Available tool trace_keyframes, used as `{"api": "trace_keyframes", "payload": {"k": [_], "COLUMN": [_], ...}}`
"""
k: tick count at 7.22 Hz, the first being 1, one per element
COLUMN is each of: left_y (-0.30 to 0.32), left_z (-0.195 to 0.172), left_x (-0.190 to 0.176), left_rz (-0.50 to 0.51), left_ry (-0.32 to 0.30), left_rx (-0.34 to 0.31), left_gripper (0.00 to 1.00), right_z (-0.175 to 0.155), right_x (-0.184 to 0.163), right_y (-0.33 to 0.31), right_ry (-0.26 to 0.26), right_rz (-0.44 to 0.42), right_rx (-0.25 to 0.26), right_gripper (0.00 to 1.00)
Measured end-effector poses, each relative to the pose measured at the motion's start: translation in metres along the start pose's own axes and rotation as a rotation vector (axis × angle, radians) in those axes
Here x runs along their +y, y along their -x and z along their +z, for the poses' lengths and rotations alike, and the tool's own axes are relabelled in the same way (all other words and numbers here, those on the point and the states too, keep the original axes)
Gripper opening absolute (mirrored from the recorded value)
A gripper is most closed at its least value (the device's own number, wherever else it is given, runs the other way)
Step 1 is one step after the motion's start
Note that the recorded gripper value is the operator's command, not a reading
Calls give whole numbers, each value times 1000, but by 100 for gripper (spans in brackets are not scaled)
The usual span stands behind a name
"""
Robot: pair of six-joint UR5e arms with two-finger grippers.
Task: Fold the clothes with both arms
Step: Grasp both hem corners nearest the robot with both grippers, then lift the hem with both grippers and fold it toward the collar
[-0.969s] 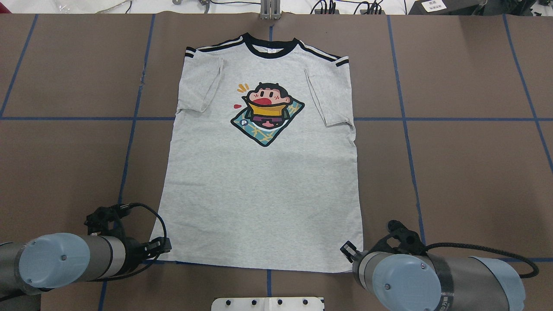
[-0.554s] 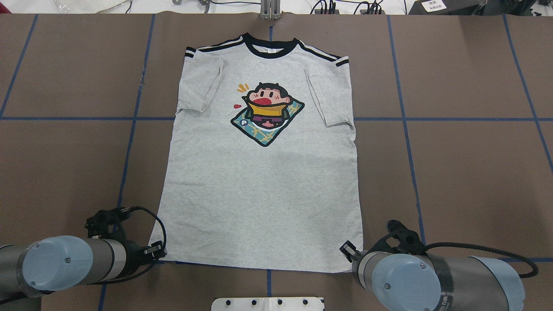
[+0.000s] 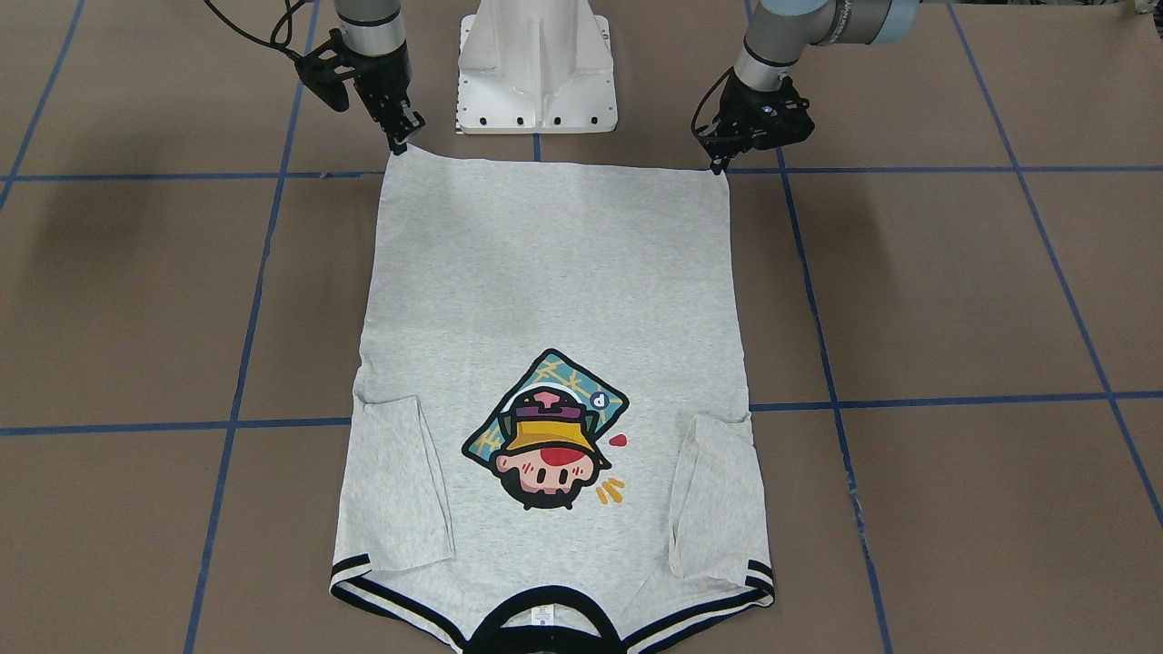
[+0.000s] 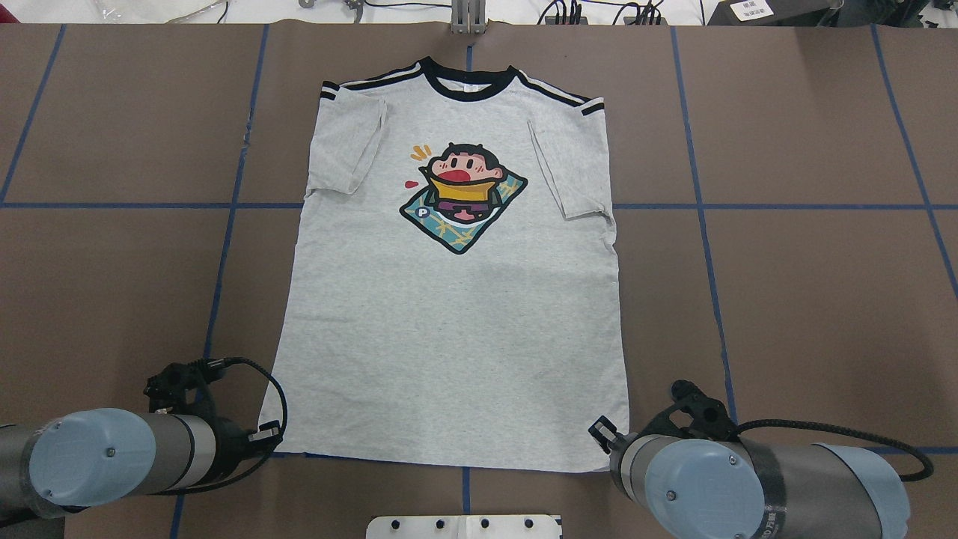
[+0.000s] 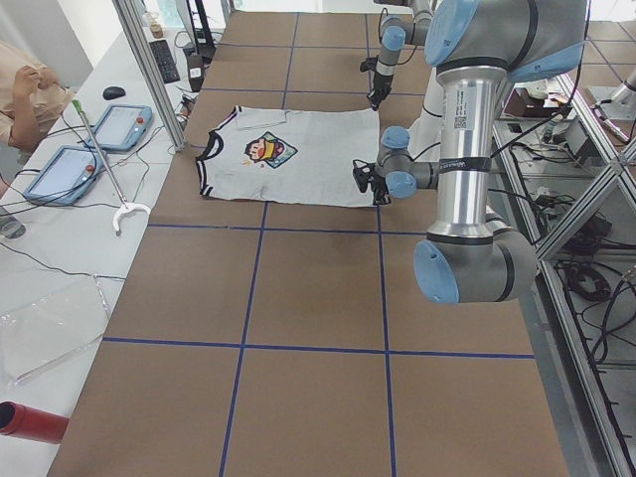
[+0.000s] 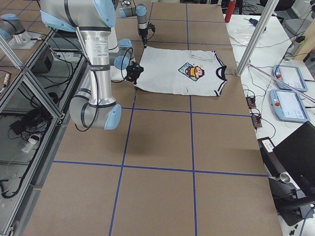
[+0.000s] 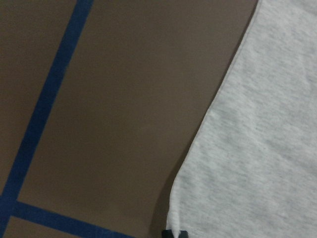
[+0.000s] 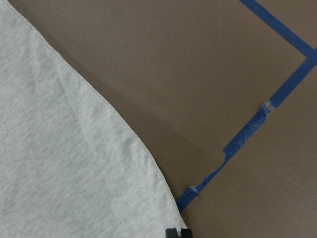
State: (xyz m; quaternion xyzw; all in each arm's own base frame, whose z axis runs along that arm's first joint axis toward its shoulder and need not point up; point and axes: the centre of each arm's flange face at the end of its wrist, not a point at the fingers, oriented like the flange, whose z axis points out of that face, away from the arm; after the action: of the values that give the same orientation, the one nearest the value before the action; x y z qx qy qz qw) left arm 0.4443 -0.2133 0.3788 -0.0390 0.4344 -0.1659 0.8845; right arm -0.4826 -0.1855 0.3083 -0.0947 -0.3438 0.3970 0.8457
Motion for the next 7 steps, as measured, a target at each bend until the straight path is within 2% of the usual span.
{"api": "trace_keyframes", "payload": {"k": [2, 5, 7], "left_y": [-15, -25, -33], "left_z": [-37, -62, -84], "left_x": [16, 44, 49], "left_rz": [12, 10, -2], "left_ry": [26, 83, 105], "left_rx": [10, 29, 70], "left_gripper": [0, 0, 0], "right_z": [-16, -33, -48], "right_x": [-3, 7, 5], "right_y": [-4, -47, -60], "right_ry": [19, 62, 81], "right_rz": [3, -39, -51], "right_rx": [-12, 33, 35], "right_gripper": [0, 0, 0]}}
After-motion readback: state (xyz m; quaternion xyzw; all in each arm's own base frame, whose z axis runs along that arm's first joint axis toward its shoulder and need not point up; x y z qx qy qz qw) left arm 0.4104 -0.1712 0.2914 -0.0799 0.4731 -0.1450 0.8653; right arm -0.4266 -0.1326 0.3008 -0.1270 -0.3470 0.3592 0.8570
